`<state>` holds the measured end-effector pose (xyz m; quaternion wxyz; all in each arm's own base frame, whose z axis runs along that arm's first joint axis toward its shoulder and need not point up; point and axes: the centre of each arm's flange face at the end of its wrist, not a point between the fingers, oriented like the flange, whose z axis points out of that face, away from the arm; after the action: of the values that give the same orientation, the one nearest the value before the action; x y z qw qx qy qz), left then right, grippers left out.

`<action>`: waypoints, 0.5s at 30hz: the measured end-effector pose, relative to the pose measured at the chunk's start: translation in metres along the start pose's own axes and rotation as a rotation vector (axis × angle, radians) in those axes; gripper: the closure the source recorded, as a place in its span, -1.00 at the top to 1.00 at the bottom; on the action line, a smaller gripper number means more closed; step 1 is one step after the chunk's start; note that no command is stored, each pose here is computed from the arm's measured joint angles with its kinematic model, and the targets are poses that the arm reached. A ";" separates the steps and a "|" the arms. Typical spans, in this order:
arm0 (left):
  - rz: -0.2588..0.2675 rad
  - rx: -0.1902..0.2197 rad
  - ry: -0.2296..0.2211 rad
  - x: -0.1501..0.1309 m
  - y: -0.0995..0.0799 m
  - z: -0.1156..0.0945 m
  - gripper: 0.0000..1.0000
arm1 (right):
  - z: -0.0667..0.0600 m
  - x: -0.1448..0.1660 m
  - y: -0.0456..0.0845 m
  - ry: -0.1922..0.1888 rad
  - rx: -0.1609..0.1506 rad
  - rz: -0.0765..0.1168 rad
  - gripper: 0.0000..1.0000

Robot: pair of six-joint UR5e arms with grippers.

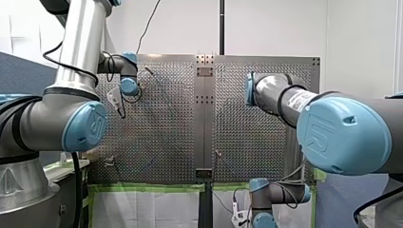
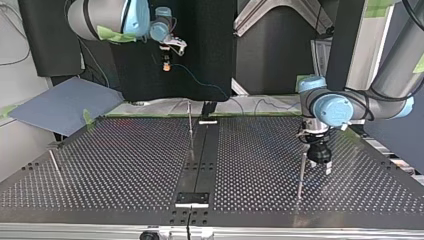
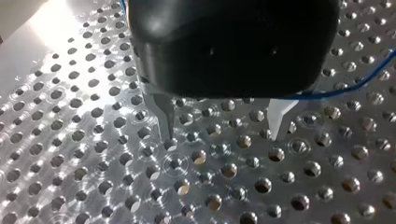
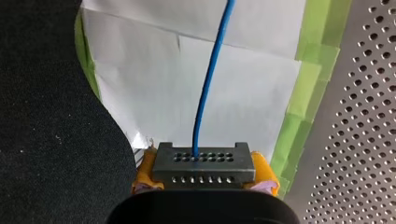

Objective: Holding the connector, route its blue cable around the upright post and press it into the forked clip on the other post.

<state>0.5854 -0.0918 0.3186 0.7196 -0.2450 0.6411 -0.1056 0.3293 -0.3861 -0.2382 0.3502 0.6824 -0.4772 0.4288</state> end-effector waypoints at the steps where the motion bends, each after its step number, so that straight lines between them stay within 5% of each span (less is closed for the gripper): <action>1: -0.008 0.008 0.002 0.000 -0.001 0.000 1.00 | -0.001 0.002 0.001 -0.004 -0.003 0.005 -1.00; 15: -0.036 0.032 0.007 -0.001 -0.001 0.002 1.00 | -0.024 0.041 0.012 -0.070 -0.023 0.019 -1.00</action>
<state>0.5875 -0.0919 0.3196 0.7191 -0.2446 0.6374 -0.1294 0.3192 -0.3823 -0.1901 0.3370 0.6883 -0.5004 0.4027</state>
